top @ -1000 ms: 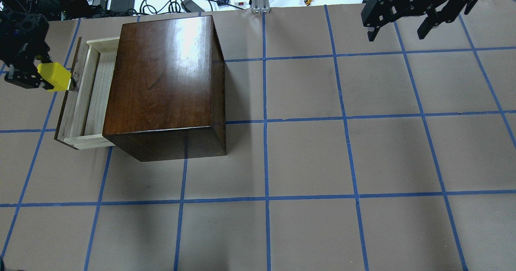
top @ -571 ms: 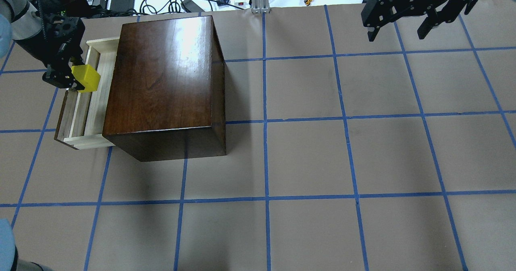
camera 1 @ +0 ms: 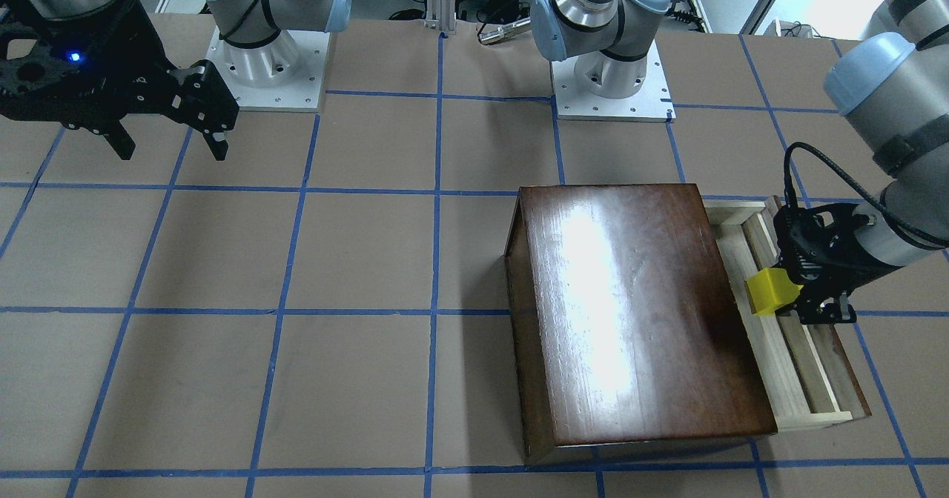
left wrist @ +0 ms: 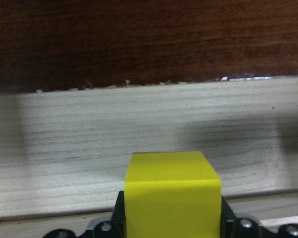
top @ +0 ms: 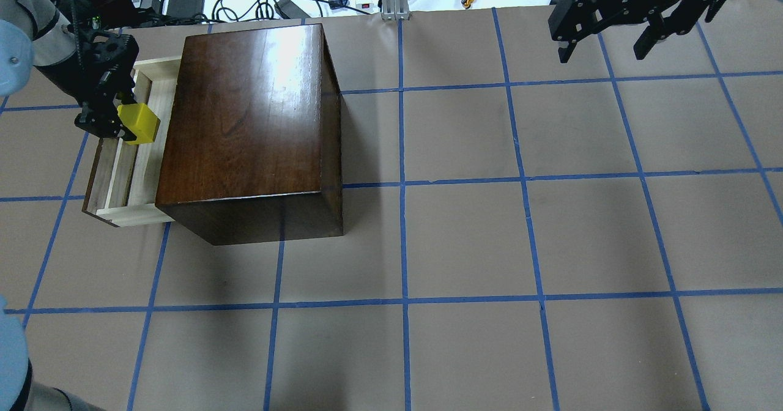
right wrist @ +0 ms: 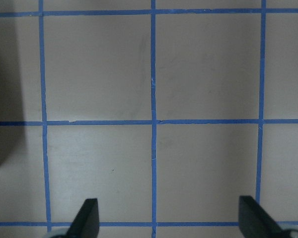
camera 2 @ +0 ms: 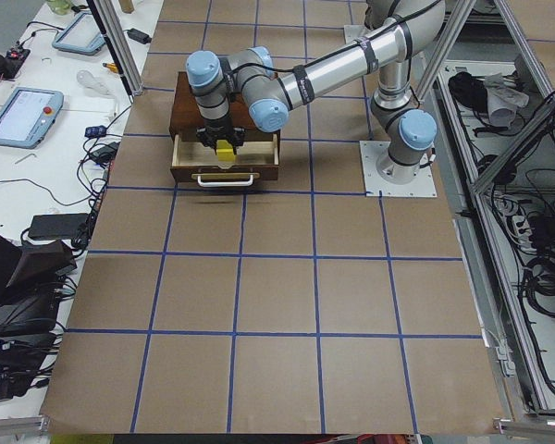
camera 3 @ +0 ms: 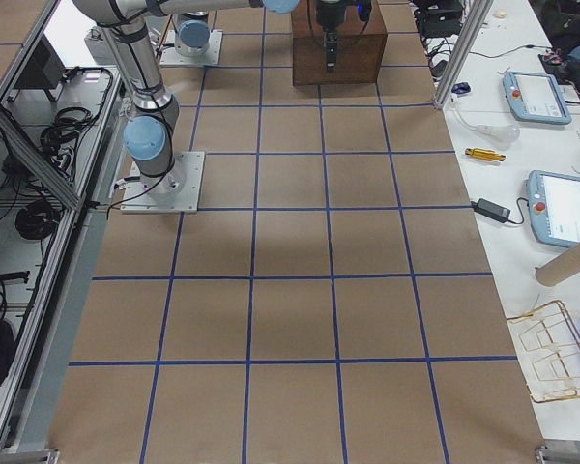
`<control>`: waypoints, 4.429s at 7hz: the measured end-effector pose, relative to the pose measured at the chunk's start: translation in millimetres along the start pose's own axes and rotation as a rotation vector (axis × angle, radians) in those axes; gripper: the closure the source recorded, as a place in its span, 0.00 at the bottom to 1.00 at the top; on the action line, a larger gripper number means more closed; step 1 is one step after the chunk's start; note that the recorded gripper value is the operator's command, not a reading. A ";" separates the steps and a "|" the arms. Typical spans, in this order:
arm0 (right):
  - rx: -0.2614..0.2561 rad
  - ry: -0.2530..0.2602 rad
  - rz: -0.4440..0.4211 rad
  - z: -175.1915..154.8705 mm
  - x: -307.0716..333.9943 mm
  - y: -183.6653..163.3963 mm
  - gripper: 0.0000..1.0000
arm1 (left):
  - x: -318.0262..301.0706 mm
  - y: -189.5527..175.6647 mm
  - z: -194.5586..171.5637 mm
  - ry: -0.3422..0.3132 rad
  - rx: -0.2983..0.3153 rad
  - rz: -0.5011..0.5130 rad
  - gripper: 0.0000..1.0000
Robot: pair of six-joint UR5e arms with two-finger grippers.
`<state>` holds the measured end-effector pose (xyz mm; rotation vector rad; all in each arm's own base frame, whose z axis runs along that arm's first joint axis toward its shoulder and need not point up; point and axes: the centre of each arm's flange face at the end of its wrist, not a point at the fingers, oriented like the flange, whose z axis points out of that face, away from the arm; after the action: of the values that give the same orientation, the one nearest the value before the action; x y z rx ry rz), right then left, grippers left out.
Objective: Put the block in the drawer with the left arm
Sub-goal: 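Lower the cube into the drawer and open the left gripper, then raise the left gripper out of the drawer and move it over the cabinet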
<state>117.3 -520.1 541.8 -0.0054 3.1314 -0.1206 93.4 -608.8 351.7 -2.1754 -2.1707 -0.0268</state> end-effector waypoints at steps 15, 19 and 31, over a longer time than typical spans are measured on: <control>0.000 0.000 -0.001 0.2 -0.4 0.0 0.00 | 13.1 -13.0 -10.7 -0.073 -0.020 -0.111 0.05; 0.000 0.000 0.000 0.0 -0.3 0.1 0.00 | 63.1 -121.5 -95.0 -0.127 -0.035 -0.455 0.01; 0.000 0.000 -0.001 0.0 -0.6 0.1 0.00 | 109.3 -204.3 -134.3 -0.125 0.044 -1.582 0.00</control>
<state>117.9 -519.9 541.8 -0.0075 3.1316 -0.1205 -105.6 -507.6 499.7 0.0174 -3.1562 0.0732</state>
